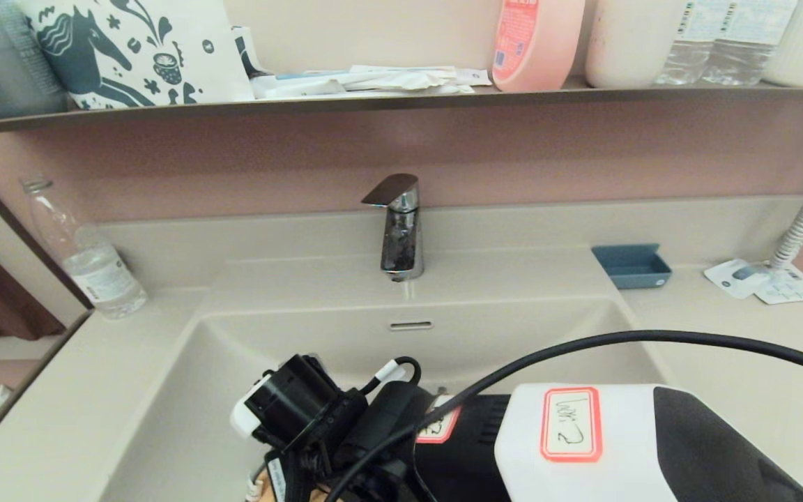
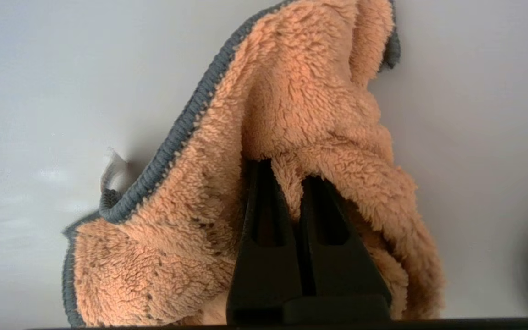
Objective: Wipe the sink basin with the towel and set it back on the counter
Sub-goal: Wipe the sink
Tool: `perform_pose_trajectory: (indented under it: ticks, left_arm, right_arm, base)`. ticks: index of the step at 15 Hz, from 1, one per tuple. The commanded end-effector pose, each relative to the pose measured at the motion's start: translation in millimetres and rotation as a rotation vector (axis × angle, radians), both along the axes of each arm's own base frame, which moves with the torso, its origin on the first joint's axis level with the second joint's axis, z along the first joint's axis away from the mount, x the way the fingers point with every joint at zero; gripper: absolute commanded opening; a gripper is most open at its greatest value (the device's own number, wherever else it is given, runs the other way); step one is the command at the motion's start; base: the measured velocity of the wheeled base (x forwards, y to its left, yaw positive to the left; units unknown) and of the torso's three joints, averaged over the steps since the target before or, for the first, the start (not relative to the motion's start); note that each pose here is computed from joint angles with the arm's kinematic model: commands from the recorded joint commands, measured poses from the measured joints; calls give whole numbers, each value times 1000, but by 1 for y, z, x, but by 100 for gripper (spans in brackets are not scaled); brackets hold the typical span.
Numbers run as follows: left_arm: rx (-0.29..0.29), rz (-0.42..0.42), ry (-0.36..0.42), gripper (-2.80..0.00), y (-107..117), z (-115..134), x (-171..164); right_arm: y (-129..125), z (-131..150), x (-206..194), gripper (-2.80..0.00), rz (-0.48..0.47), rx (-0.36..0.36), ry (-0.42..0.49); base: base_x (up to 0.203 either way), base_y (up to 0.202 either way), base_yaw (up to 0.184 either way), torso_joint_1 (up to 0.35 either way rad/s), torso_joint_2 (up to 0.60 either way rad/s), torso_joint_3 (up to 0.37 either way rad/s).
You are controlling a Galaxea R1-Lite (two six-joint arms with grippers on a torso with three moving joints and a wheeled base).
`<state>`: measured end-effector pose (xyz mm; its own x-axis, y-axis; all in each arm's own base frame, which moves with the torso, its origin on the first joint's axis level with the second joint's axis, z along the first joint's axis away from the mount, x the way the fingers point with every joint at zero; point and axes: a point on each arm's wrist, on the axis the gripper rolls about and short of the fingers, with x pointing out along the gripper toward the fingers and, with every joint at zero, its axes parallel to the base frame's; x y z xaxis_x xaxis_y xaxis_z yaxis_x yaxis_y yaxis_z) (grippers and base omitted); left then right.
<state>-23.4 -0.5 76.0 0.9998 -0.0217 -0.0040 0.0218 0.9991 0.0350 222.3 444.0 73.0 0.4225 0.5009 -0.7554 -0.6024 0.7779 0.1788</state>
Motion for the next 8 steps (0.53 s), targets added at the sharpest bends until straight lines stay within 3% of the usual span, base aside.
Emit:
perform_pose_trajectory:
  ticks: [1,5,8]
  left_arm:
    - [0,0,1,-280,0,0,0]
    - [0,0,1,-280,0,0,0]
    - [0,0,2,-280,0,0,0]
  right_arm:
    - [6,1,-7,-280,30,22,-18]
    - [11,14,-4,-280,36,102,-72]
    - [-4,38,3,-280,7,97,-92]
  base:
    - [0,0,0,0,0,0]
    - [0,0,0,0,0,0]
    - [0,0,0,0,0,0]
